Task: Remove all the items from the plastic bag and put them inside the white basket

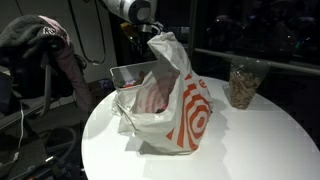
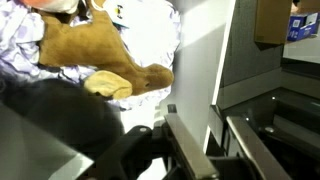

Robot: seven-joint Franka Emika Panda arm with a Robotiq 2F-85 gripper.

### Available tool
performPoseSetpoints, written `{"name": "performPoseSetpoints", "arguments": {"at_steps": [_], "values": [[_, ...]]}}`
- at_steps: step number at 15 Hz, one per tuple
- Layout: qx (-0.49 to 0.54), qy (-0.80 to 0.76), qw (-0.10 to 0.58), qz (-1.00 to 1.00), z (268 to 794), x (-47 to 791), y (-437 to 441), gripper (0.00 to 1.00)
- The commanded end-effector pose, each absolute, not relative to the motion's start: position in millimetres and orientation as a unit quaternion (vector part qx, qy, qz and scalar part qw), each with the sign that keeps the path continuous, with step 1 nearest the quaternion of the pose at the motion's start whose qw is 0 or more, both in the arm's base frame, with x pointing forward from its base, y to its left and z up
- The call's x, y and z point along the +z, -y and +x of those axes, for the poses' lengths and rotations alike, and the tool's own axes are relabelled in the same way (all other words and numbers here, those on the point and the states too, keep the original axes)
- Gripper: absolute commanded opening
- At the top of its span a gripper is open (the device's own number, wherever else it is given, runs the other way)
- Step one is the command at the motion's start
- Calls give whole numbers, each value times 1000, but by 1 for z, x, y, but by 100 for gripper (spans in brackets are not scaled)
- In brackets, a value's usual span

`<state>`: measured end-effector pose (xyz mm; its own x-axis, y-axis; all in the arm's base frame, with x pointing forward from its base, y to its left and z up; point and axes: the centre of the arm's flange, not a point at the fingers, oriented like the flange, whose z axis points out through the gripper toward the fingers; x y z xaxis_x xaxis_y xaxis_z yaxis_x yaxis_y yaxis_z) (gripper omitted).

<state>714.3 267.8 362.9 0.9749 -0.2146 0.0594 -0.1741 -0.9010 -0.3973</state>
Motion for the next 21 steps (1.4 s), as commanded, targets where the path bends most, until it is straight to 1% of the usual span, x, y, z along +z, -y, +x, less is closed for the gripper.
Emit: {"name": "performPoseSetpoints", "arguments": {"at_steps": [1,4,5,8,11,17,19,21], "values": [[-36,-105,212,-971,693,406,-255,70],[17,-129,198,-972,662,431,-221,93],[32,-147,192,-970,653,435,-207,99],[81,-213,163,-960,621,436,-155,100],[117,-264,169,-942,593,429,-113,100],[168,-365,149,-904,575,374,-51,100],[149,-404,135,-892,576,361,-37,100],[108,-445,131,-879,589,357,-23,100]]}}
